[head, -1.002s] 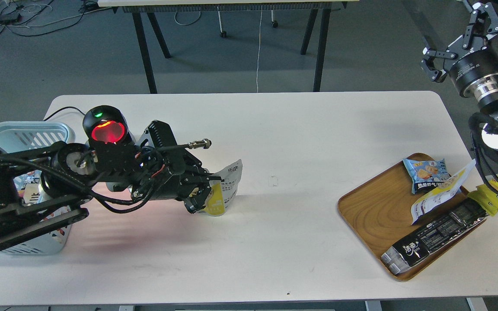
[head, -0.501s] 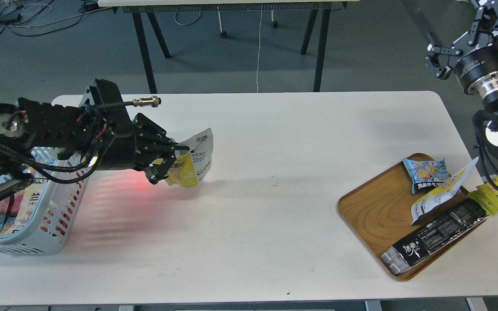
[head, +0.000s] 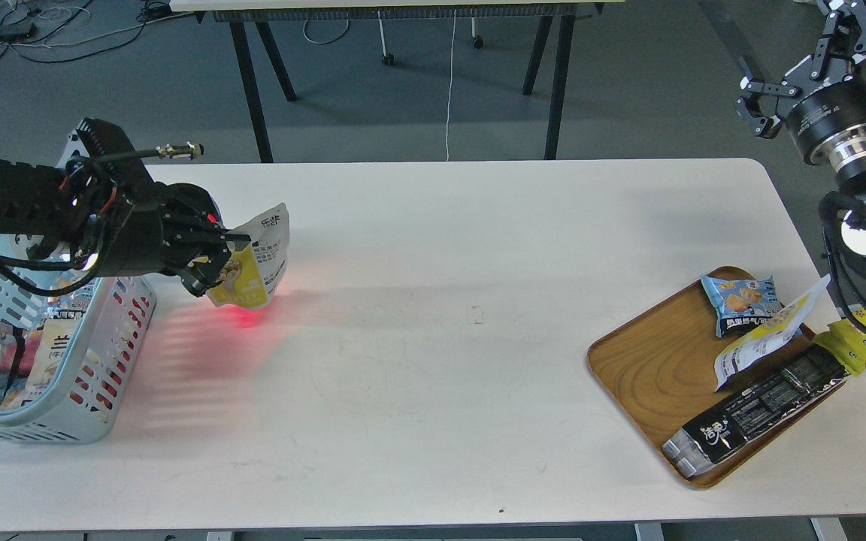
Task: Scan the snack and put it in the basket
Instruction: 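Hold the bag in front of the barcode scanner with the left gripper, then lift the bag over the basket and drop it inside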
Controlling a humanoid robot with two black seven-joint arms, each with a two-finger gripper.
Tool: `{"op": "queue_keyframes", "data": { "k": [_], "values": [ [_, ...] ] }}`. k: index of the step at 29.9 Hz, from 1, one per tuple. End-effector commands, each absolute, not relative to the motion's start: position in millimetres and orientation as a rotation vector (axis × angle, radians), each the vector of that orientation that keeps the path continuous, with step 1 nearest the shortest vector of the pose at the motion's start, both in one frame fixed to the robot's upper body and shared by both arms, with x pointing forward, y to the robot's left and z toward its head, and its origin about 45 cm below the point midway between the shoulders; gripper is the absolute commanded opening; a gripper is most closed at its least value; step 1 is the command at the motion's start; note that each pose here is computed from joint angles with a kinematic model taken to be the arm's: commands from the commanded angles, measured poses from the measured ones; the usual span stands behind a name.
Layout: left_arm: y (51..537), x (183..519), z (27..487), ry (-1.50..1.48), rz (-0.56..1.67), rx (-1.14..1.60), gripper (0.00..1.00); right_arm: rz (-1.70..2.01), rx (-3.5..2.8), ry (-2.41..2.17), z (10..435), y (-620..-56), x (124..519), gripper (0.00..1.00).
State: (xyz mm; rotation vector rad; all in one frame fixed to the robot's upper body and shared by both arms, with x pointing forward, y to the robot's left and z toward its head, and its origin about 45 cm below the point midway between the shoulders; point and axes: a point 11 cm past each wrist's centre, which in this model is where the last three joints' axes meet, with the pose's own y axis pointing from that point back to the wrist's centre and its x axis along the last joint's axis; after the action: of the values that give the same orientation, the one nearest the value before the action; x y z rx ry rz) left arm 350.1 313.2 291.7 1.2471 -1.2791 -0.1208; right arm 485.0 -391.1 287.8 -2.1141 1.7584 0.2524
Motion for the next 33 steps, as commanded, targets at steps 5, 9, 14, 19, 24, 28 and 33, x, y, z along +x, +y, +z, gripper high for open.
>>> {"op": "queue_keyframes", "data": {
  "k": [5, 9, 14, 19, 24, 28, 33],
  "values": [
    [319.5, 352.9, 290.8, -1.266, -0.111, 1.264, 0.00, 0.249, -2.113, 1.761, 288.4, -392.9, 484.7, 0.98],
    [320.7, 352.8, 291.2, -1.265, -0.110, 1.267, 0.00, 0.247, -2.114, 1.763, 288.7, -393.6, 484.6, 0.98],
    [321.2, 352.9, 291.9, -1.266, -0.108, 1.268, 0.00, 0.249, -2.113, 1.761, 288.7, -393.2, 484.6, 0.98],
    [321.2, 352.9, 291.9, -1.266, -0.108, 1.268, 0.00, 0.249, -2.115, 1.759, 288.4, -392.3, 484.7, 0.98],
    [319.8, 352.2, 289.3, -1.262, -0.114, 1.264, 0.00, 0.251, -2.115, 1.761, 287.3, -392.3, 484.5, 0.98],
    [318.1, 352.5, 288.8, -1.264, -0.115, 1.261, 0.00, 0.251, -2.115, 1.760, 287.7, -391.8, 485.0, 0.98],
    [317.2, 352.0, 287.3, -1.261, -0.117, 1.257, 0.00, 0.251, -2.115, 1.760, 287.7, -391.8, 485.0, 0.98]
  ]
}}
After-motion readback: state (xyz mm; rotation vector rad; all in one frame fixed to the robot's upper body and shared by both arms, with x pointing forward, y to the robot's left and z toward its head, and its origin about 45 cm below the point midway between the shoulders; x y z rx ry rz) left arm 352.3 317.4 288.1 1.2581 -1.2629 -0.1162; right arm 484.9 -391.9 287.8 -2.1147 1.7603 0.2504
